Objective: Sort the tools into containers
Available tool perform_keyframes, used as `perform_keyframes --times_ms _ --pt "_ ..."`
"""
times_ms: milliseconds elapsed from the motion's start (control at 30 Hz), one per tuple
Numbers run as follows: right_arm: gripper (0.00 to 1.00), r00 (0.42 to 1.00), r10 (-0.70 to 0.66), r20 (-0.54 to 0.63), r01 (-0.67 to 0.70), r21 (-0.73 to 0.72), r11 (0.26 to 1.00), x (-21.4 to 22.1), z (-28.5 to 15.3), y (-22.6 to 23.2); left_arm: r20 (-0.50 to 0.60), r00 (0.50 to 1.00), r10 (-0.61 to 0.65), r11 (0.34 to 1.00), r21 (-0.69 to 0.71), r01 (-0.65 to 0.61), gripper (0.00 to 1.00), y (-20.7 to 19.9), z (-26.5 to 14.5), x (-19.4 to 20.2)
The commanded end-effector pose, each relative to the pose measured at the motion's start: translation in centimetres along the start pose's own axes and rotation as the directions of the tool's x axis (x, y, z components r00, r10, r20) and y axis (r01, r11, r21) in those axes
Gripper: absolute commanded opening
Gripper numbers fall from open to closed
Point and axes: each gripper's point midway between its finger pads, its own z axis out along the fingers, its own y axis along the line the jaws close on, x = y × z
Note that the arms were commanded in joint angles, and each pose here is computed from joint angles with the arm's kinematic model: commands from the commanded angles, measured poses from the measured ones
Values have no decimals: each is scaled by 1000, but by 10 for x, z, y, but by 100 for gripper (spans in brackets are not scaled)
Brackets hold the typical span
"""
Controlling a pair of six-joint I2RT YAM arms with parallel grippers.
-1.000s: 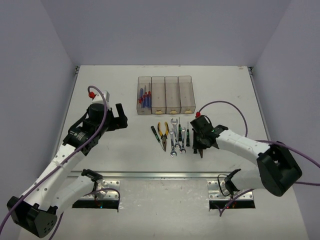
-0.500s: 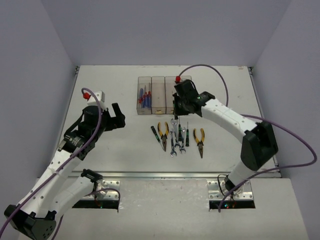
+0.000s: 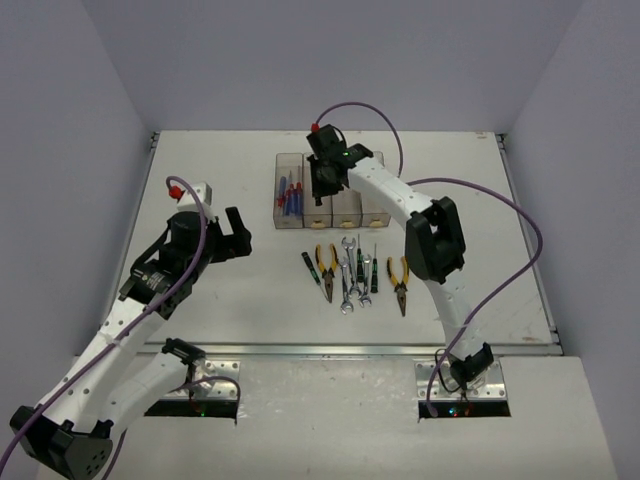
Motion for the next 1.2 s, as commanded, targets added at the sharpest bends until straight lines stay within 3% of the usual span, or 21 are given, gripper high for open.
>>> perform_keyframes --times_ms 0,33,67,167,267,333,367,400,500,633,800,1167 --pt "36 1000 1 15 -2 25 1000 -15 -10 -7 42 999 -12 1000 27 10 100 -6 -1 -10" --pt "40 1000 4 17 -5 25 1000 -16 -12 -8 40 999 -11 1000 29 10 100 -7 -1 -9" --pt "52 1000 7 22 -8 18 1000 -19 -16 -9 37 999 -11 999 31 9 100 -7 0 -9" --pt "57 1000 -8 21 8 28 1000 -19 -38 -17 39 999 -10 1000 30 8 100 -7 0 -9" --pt "52 998 -27 -51 31 70 997 25 -44 -39 43 999 -12 1000 29 11 100 -7 -1 -10" --pt "45 999 -18 42 17 21 1000 24 -80 -39 47 999 -13 1000 29 12 100 -6 -2 -11" --pt "42 999 -23 -38 25 45 999 71 -77 -56 47 999 -15 999 29 13 100 -6 -2 -10" --pt "39 999 -13 34 12 18 1000 52 -95 -50 49 999 -16 999 33 14 100 -7 -2 -10" --pt "28 999 -18 -29 20 96 995 113 -107 -86 42 999 -13 999 40 11 100 -8 -1 -9" --pt "24 995 4 -96 9 139 990 172 -108 -111 24 1000 -6 999 49 5 100 -11 2 -6" --pt "19 987 21 -162 3 148 989 202 -95 -118 22 1000 -5 999 50 4 100 -11 2 -5" --pt "21 978 58 -201 -21 182 983 213 -73 -121 -2 1000 9 998 61 -9 100 -14 6 -1"
